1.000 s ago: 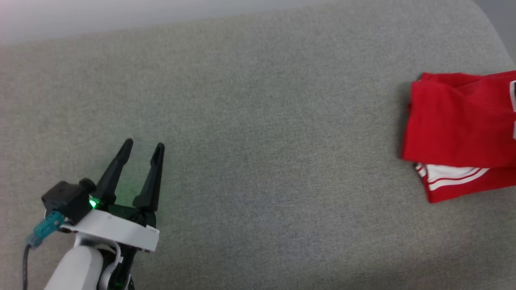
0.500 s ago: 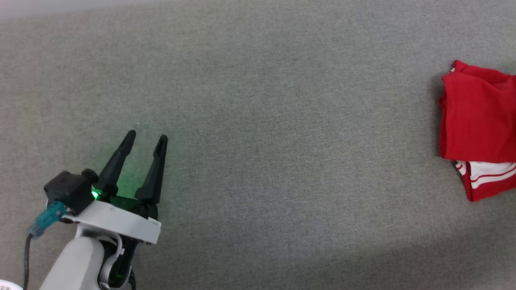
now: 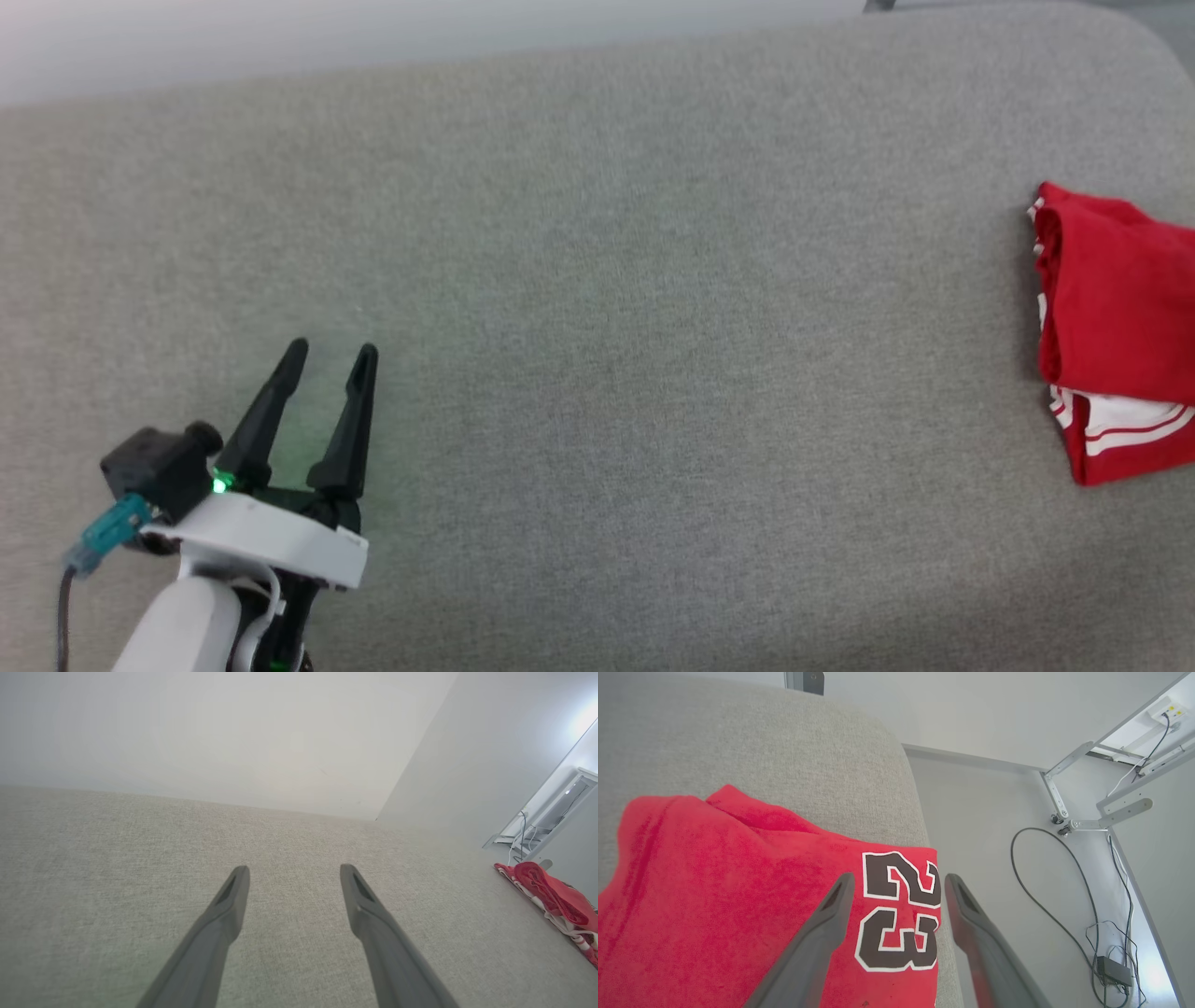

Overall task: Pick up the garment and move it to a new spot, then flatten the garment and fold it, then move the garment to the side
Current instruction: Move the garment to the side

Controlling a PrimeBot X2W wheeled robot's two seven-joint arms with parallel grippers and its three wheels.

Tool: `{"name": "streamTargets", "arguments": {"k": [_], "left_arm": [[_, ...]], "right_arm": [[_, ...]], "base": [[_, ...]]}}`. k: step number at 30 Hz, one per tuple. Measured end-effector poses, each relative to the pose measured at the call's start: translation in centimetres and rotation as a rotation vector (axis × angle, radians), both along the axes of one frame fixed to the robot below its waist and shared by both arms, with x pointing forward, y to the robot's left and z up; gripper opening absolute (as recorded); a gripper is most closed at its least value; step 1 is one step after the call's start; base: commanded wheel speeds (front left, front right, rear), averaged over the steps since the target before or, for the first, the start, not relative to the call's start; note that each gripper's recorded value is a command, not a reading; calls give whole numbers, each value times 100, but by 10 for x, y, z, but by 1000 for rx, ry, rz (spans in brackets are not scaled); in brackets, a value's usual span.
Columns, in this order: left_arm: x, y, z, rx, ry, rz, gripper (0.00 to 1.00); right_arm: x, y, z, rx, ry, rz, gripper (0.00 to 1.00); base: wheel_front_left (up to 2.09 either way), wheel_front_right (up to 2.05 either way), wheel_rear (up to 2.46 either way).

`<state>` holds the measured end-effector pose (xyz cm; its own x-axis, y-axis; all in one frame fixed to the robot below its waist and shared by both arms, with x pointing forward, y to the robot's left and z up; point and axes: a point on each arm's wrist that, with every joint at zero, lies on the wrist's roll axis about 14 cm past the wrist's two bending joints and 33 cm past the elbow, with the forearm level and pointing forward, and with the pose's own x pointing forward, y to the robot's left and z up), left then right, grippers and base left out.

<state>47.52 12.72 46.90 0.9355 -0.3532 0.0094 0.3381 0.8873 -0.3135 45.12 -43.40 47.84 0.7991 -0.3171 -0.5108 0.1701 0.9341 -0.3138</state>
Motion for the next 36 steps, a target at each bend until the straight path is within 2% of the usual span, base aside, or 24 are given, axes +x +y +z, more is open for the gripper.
{"name": "streamTargets", "arguments": {"k": [8, 16, 21, 36], "left_arm": [[-20, 16, 15, 0, -18, 50, 100], [-52, 43, 35, 20, -57, 119, 100], [-73, 59, 45, 18, -80, 166, 100], [-124, 107, 50, 75, -109, 320, 100]], "right_arm": [[6, 26, 34, 5, -166, 93, 100], [-8, 68, 57, 49, -358, 209, 100], [-19, 84, 70, 68, -477, 242, 100], [-54, 159, 59, 166, -647, 323, 100]], "base": [[0, 0, 0], [0, 0, 0], [0, 0, 0], [0, 0, 0]]}}
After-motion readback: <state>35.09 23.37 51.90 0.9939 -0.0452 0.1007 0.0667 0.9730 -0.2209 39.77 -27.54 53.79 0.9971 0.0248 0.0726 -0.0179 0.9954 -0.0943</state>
